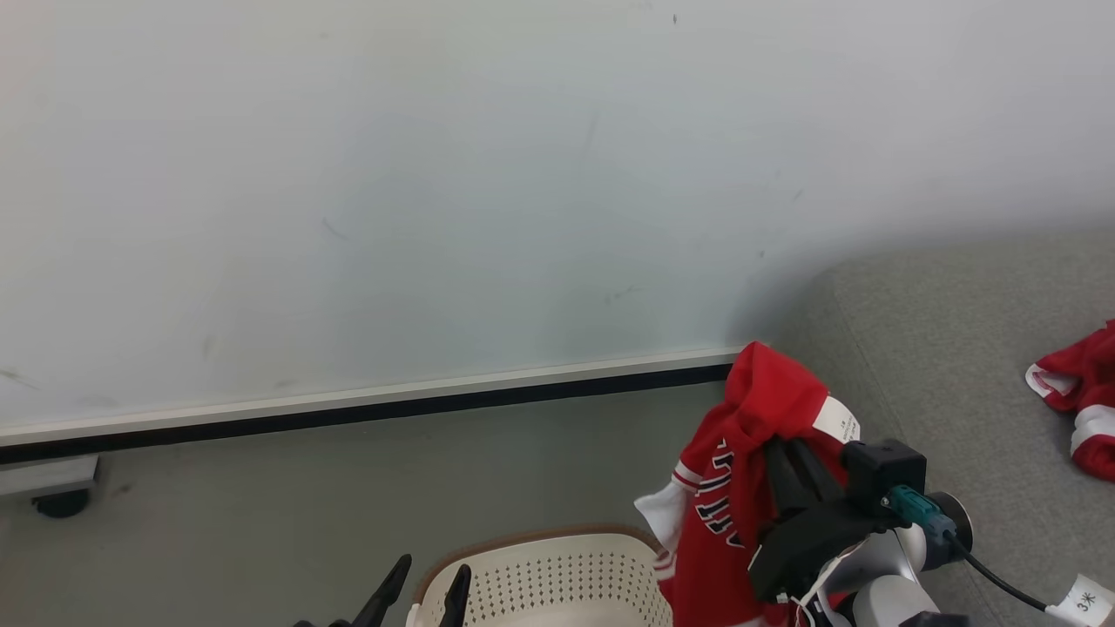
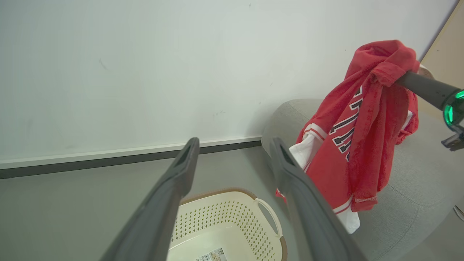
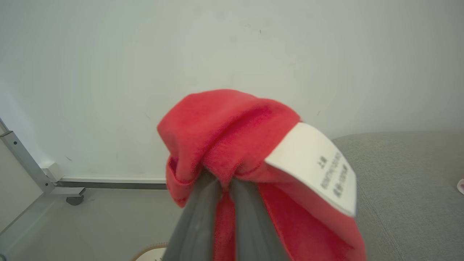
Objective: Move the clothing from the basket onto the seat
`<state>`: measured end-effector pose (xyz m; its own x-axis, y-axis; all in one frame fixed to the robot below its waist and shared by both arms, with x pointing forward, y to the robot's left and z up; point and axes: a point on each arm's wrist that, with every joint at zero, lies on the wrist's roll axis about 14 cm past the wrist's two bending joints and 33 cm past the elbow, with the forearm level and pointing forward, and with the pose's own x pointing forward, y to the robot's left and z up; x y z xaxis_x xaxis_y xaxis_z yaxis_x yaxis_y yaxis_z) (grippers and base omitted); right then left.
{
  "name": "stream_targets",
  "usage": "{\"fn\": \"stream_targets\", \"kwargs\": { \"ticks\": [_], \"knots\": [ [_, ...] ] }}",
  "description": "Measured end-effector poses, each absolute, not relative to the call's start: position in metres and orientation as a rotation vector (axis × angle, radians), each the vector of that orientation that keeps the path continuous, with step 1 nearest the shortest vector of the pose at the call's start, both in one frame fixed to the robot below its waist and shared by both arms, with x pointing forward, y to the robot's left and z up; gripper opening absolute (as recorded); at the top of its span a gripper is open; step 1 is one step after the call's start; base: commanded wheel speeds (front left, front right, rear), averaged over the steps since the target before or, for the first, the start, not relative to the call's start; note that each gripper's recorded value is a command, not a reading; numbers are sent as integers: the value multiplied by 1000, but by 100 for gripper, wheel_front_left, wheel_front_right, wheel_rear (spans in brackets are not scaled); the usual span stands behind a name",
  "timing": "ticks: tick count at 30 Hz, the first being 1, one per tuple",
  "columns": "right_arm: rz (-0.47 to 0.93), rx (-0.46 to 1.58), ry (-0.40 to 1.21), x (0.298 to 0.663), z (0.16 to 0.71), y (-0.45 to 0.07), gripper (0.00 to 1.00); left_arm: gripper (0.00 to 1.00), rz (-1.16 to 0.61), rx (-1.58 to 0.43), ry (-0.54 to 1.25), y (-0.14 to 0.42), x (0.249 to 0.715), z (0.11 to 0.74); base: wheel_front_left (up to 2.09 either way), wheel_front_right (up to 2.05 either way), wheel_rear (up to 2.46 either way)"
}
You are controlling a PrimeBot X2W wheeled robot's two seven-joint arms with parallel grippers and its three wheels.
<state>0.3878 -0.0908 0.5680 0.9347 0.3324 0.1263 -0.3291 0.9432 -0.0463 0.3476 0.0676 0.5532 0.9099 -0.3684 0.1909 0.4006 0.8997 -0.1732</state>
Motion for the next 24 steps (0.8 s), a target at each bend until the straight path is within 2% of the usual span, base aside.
{"fn": "stream_targets", "kwargs": {
  "ticks": [14, 24],
  "knots": [
    [314, -15, -139, 384, 572, -101, 0, 100, -484, -220, -125, 40, 355, 545, 0, 0, 0],
    [252, -20, -160, 379, 579, -126, 0, 100, -616, -226, -111, -3, 368, 545, 0, 0, 0]
  ]
}}
